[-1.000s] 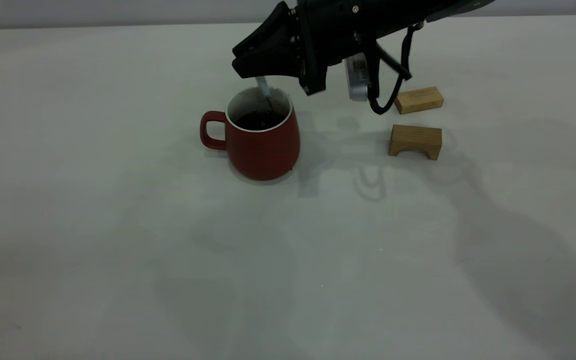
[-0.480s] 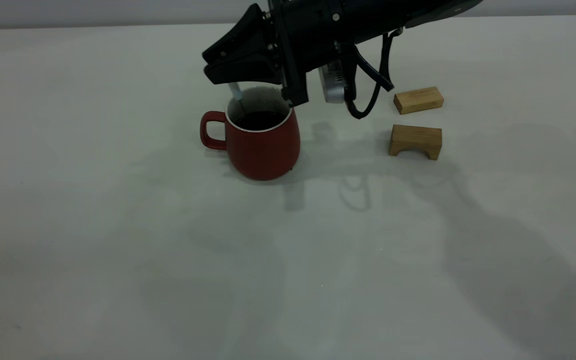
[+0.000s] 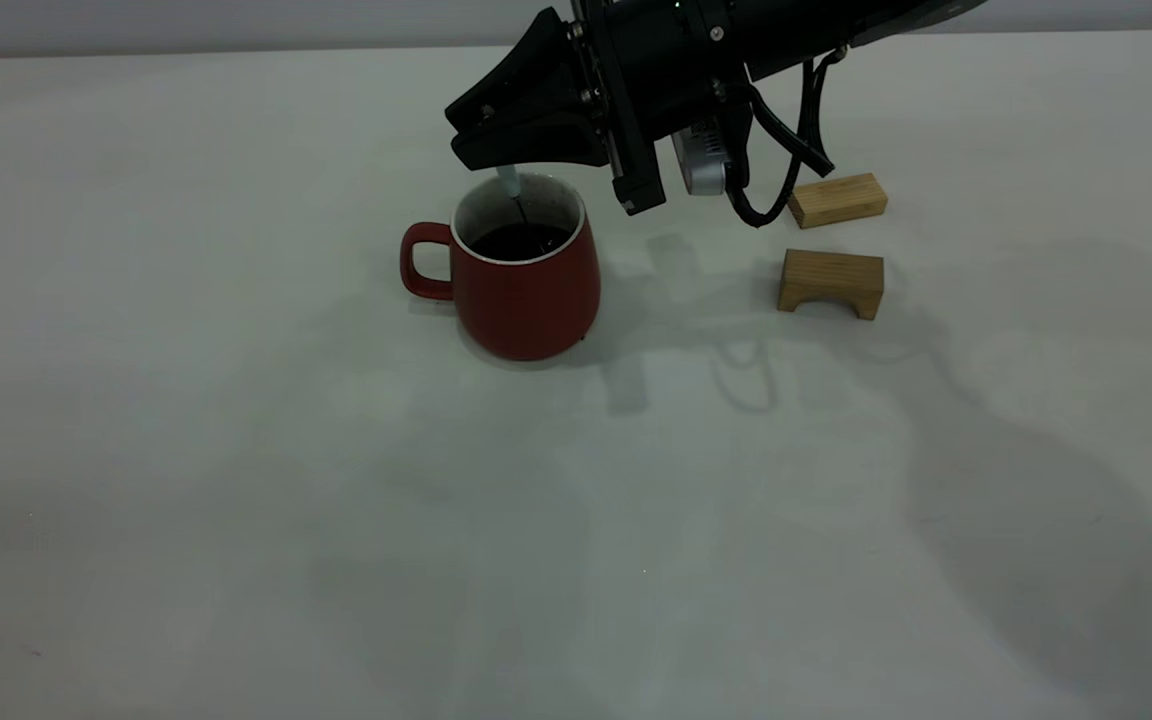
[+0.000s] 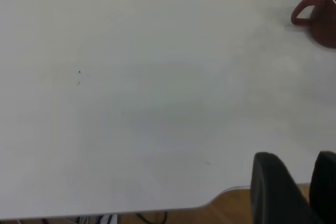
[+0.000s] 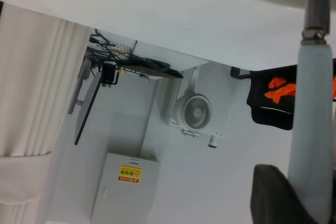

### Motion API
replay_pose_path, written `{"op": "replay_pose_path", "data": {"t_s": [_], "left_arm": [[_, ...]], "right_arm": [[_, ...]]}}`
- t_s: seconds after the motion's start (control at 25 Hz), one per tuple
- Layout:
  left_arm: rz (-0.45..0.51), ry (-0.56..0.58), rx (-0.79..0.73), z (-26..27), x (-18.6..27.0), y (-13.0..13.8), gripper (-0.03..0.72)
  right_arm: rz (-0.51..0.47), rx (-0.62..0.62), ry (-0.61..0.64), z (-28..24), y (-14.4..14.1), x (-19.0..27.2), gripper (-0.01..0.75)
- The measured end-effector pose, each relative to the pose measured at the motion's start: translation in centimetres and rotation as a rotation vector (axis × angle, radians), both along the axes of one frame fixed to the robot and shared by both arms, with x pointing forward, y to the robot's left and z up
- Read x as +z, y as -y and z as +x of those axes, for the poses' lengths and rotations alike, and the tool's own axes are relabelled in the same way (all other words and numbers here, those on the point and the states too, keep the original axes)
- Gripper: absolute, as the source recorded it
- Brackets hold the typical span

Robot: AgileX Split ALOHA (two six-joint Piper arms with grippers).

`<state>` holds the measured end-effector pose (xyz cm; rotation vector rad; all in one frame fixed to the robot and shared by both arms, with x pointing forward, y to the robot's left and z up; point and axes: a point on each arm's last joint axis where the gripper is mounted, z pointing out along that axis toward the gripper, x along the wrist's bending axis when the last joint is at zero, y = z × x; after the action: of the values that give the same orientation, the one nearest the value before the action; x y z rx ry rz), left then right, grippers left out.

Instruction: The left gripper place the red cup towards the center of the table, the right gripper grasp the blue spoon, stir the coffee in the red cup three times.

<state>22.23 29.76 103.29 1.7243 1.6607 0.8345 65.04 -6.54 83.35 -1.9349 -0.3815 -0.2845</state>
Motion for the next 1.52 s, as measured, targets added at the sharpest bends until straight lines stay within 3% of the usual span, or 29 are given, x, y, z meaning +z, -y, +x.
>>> {"op": "replay_pose_path", "data": {"t_s": [0.52, 1.16, 1.28, 1.52], "left_arm": [[0.000, 0.000, 0.000, 0.00, 0.00, 0.00, 0.243], [0.000, 0.000, 0.000, 0.00, 0.00, 0.00, 0.243], [0.000, 0.000, 0.000, 0.00, 0.00, 0.00, 0.243], [0.000, 0.000, 0.000, 0.00, 0.00, 0.00, 0.243]], "right_arm": [[-0.022, 0.071, 0.011, -0.55, 0.11, -0.19, 0.168], [0.046, 0.068, -0.014, -0.59, -0.10, 0.41, 0.186], [0.049, 0.071, -0.015, -0.62, -0.11, 0.44, 0.249], [0.013, 0.118, 0.010, -0.90, 0.01, 0.73, 0.552]]}}
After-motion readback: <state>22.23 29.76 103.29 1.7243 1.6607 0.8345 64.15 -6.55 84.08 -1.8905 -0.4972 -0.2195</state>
